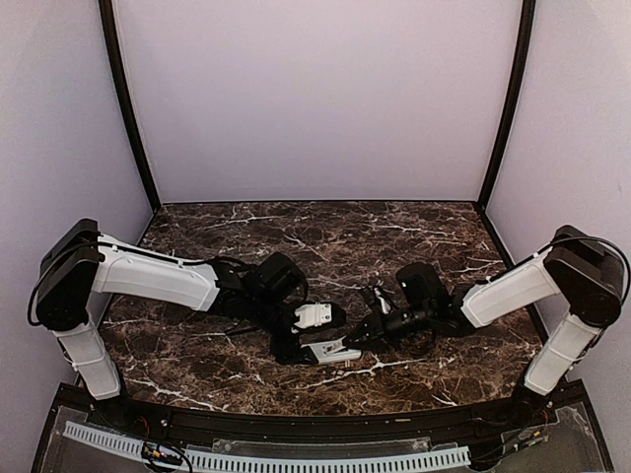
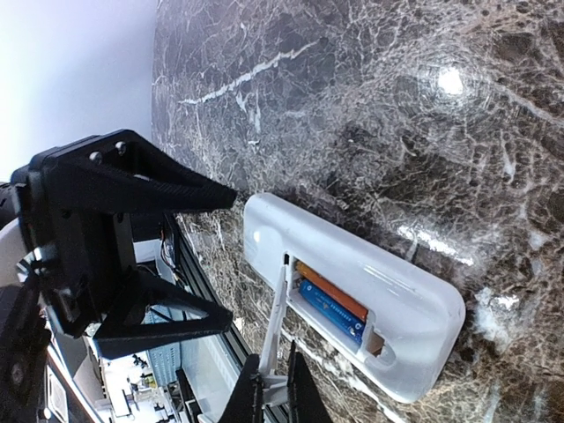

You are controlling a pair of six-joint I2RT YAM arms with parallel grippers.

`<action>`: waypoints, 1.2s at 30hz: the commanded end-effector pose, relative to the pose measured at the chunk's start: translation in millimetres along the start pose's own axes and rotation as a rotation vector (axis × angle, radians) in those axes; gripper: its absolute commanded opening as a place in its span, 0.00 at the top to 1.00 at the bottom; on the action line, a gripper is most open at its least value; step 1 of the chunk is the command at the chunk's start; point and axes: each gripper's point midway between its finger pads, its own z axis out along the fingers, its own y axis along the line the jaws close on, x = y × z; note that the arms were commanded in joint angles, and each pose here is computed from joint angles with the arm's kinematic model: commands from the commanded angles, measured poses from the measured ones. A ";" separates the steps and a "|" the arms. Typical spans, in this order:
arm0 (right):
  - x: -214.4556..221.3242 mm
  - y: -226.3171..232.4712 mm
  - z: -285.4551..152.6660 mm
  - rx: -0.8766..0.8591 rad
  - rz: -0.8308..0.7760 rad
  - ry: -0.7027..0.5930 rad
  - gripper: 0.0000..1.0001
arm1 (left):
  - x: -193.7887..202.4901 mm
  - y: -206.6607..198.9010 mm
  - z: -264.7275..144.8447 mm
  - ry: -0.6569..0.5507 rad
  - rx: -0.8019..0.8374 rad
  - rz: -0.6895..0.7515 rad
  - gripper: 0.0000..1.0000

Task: Load the batteries into the remote control
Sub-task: Hold the remote control without the battery cover at the center of the board.

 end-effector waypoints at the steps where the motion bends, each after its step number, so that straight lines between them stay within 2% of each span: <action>1: -4.8 -1.2 2.5 -0.034 0.013 -0.027 1.00 | 40.6 7.6 -4.8 0.103 -0.005 -0.085 0.24; 15: -5.9 -6.6 2.0 -0.008 0.012 -0.037 1.00 | 51.8 -12.2 10.2 0.123 0.146 -0.249 0.30; 20: -5.4 -8.2 5.8 -0.004 0.011 -0.016 1.00 | 52.9 -16.0 9.9 0.112 0.156 -0.272 0.30; 32: -1.6 -17.6 8.6 0.012 0.044 -0.005 1.00 | 55.9 -34.6 13.6 0.140 0.181 -0.291 0.42; 36: 0.0 -16.7 11.9 0.004 0.028 0.021 1.00 | 57.6 -33.4 15.3 0.147 0.163 -0.287 0.42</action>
